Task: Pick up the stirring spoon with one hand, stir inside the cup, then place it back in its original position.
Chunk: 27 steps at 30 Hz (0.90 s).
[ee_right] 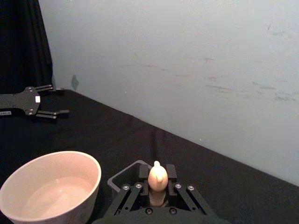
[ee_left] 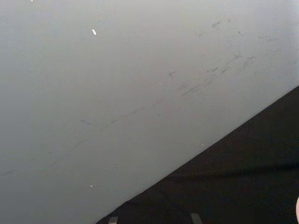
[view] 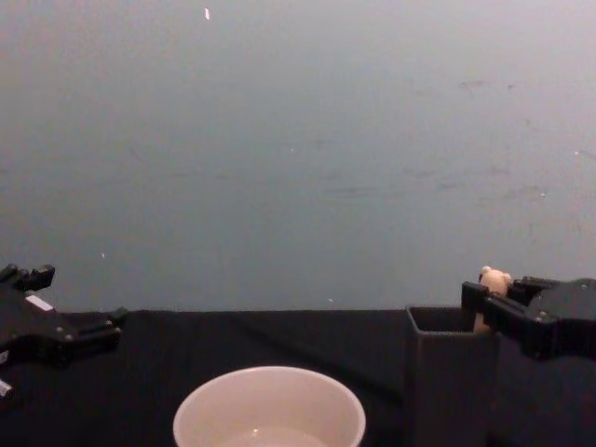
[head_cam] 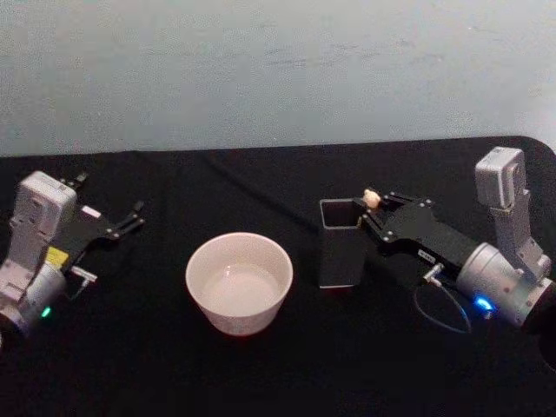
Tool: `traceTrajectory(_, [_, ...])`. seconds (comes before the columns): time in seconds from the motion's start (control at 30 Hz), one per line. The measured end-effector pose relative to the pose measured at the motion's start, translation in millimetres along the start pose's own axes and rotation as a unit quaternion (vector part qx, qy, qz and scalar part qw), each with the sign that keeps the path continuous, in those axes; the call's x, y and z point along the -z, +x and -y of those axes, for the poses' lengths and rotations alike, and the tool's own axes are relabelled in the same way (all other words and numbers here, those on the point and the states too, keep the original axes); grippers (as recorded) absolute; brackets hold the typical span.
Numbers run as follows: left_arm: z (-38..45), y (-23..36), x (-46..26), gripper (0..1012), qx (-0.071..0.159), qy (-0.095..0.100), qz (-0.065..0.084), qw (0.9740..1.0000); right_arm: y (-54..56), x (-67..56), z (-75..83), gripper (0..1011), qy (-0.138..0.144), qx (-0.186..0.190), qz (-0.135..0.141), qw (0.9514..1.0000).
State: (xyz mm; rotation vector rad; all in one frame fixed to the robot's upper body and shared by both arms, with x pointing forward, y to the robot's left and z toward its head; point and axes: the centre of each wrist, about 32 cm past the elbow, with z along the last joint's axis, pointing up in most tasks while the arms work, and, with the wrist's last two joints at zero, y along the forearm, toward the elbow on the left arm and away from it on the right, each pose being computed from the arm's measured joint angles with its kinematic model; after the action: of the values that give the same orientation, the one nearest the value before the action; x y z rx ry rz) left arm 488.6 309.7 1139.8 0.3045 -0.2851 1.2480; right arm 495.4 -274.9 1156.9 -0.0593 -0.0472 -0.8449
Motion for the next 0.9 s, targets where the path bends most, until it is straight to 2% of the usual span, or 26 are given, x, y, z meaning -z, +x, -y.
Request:
traceTrajectory(0.2, [0.0,0.0,0.0,1001,0.000,0.000,0.000,1.0000,-0.4,-2.7,-0.2,212,0.006,0.002,-0.002,1.0000])
traceTrajectory(0.37, [0.0,0.0,0.0,1001,0.000,0.000,0.000,1.0000,-0.7,-12.5,0.2,212,0.013,0.000,-0.005,0.9999])
traceTrajectory(0.63, [0.0,0.0,0.0,1001,0.000,0.000,0.000,1.0000,4.0,-45.7,5.4,212,0.043,-0.007,-0.019,0.9989])
traceTrajectory(0.87, [0.0,0.0,0.0,1001,0.000,0.000,0.000,1.0000,8.8,-70.4,9.7,212,0.076,-0.008,-0.012,0.9970])
traceTrajectory(0.9, [0.0,0.0,0.0,1001,0.000,0.000,0.000,1.0000,8.8,-70.4,9.7,212,0.076,-0.008,-0.012,0.9970])
